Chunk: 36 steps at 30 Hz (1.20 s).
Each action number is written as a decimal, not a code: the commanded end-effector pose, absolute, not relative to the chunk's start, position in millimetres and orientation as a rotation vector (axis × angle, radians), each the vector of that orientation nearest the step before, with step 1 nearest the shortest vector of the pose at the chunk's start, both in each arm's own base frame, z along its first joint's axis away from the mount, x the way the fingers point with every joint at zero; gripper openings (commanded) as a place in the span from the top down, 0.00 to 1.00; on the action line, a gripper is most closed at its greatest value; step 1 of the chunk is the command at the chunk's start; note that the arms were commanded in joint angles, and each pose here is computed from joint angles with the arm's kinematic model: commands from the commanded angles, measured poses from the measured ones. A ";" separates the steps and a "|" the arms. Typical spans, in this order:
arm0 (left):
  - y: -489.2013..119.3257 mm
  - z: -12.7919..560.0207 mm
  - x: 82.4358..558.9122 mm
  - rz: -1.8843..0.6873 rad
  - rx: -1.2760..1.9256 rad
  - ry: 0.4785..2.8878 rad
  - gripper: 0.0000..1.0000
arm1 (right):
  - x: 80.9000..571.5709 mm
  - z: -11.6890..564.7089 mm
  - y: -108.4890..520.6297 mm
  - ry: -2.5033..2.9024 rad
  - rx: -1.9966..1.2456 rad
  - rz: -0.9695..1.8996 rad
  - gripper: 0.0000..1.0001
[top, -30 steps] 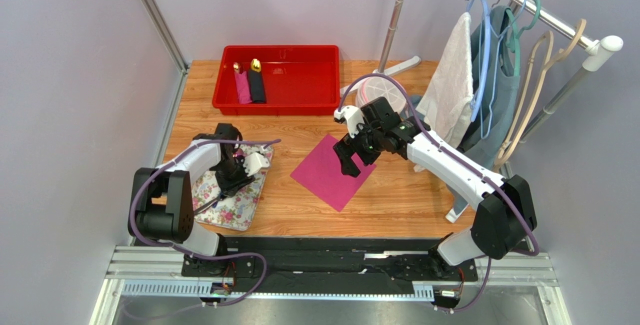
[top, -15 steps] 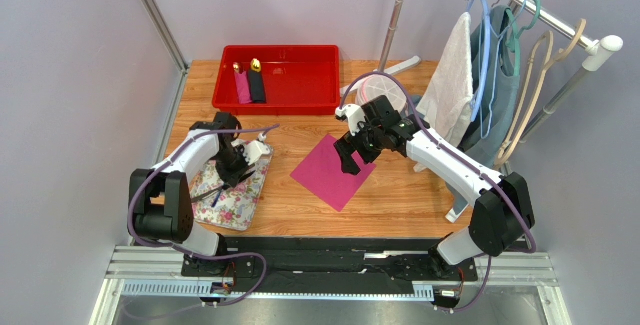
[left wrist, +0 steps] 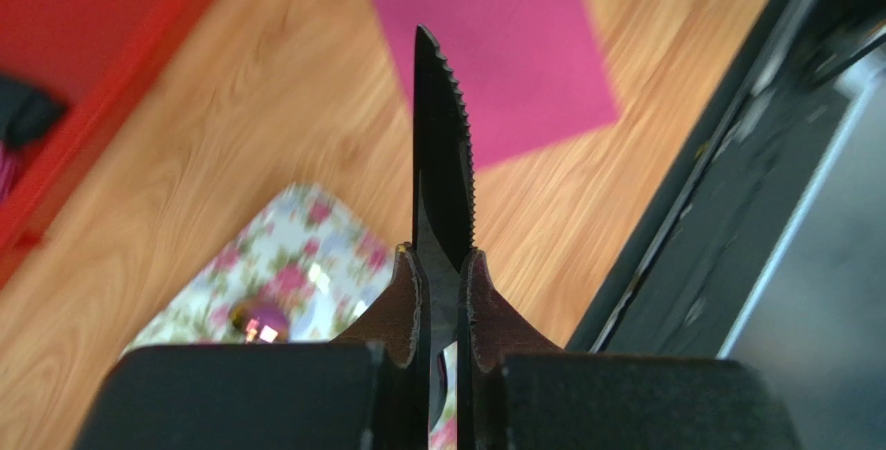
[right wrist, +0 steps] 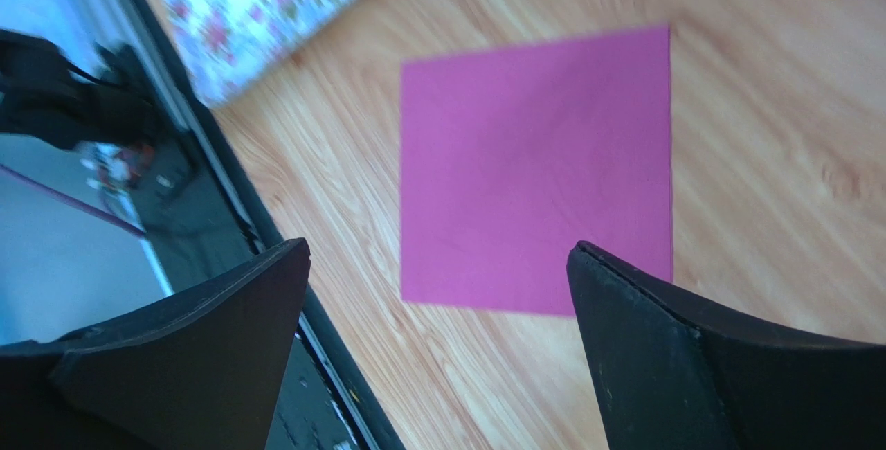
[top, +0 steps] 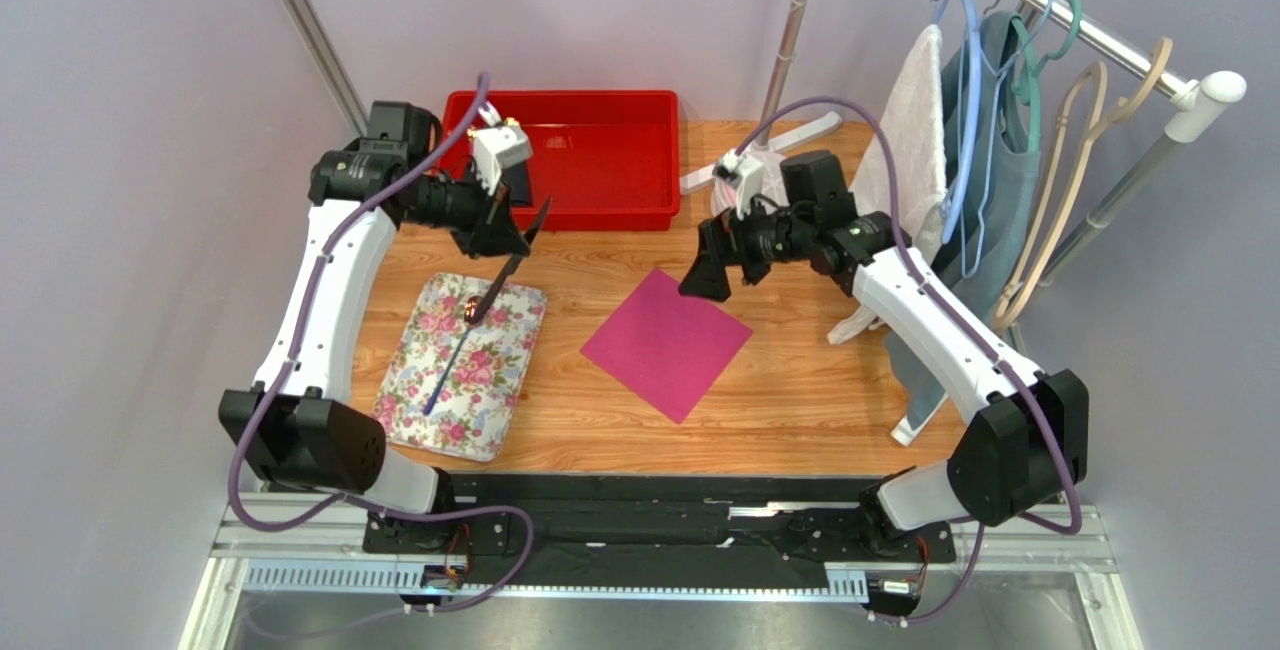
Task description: Place the utensils on the paper napkin and roll it up
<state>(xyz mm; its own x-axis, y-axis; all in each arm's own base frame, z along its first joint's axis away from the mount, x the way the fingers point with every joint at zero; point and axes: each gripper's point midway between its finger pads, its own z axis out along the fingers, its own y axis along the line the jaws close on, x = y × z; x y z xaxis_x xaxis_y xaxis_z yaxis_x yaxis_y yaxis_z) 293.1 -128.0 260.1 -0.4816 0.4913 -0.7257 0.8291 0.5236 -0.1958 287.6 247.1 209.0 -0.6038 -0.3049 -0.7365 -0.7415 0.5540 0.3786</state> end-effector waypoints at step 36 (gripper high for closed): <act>-182.3 503.4 234.8 -1.716 0.422 1.230 1.00 | 235.1 476.2 377.4 1.324 -0.896 1.931 0.26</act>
<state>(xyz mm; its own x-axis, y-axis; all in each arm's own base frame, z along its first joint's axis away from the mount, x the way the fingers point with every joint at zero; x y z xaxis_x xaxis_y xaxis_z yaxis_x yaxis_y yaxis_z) 250.3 -186.2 485.2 -0.5355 -0.4596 -0.7086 0.8081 -0.0349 -0.5880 239.6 369.8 463.2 -0.6174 0.0907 -0.7814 -0.7684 -0.2825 0.5743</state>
